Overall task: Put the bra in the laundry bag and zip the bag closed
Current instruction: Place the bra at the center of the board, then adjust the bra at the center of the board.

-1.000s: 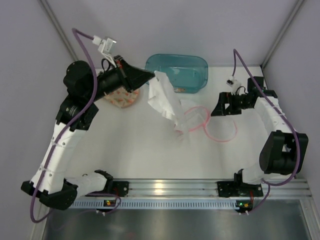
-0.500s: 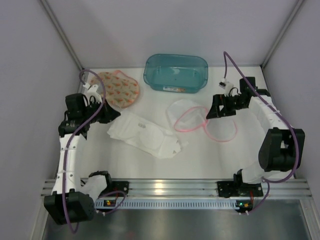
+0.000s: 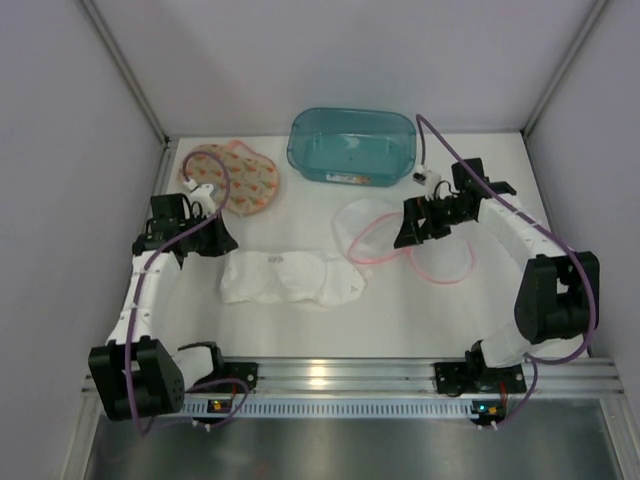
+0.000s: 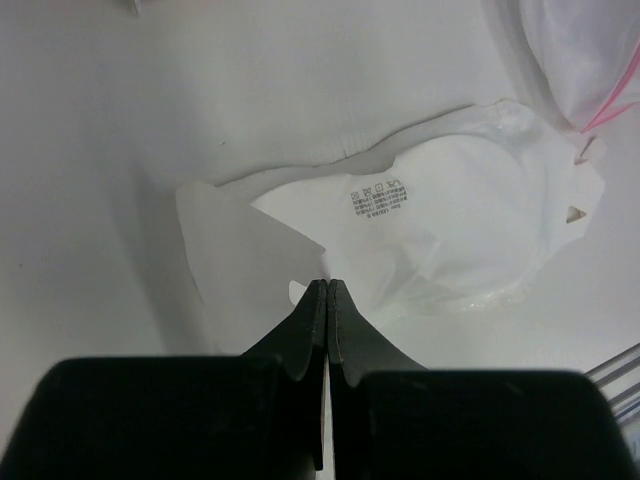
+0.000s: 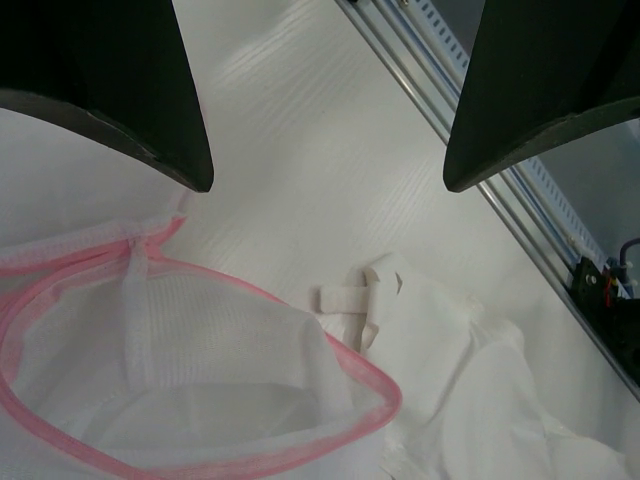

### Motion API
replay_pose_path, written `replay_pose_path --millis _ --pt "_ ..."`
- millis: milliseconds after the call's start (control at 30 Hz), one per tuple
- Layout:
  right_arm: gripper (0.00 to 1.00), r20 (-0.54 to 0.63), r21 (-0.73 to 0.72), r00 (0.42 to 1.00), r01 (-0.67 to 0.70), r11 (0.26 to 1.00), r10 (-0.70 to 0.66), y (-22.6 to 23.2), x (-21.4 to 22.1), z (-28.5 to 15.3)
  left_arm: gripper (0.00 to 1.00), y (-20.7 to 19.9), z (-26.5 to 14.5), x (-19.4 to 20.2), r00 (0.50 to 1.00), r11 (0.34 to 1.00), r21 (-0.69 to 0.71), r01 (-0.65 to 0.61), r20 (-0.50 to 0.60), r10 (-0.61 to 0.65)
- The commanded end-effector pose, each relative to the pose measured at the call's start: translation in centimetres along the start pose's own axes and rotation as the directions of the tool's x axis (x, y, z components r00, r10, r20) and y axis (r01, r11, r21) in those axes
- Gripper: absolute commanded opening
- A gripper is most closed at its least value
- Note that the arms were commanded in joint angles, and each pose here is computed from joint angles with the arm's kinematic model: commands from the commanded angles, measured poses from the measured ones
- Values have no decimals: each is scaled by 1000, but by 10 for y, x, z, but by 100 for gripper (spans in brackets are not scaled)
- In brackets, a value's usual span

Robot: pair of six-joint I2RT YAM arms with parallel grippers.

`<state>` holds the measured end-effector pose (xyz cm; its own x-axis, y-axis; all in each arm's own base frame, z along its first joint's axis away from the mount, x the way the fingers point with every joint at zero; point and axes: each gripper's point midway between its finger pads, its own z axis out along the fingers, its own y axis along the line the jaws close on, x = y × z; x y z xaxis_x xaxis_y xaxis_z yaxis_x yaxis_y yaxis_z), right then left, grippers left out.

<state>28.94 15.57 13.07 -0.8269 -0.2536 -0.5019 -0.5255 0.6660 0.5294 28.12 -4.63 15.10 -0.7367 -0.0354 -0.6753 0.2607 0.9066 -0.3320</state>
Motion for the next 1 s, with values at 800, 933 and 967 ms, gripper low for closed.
replay_pose_path --millis 800,933,967 --pt "95 47 152 999 19 988 -26 -43 -26 67 69 -119 26 -31 871 858 154 -490 122 475" --pt "92 25 253 1000 -5 967 -1 -73 -21 78 66 -157 37 -15 817 791 211 -574 91 569" --pt "91 22 272 1000 -18 962 13 -80 -20 80 64 -174 46 0 794 759 255 -599 65 605"
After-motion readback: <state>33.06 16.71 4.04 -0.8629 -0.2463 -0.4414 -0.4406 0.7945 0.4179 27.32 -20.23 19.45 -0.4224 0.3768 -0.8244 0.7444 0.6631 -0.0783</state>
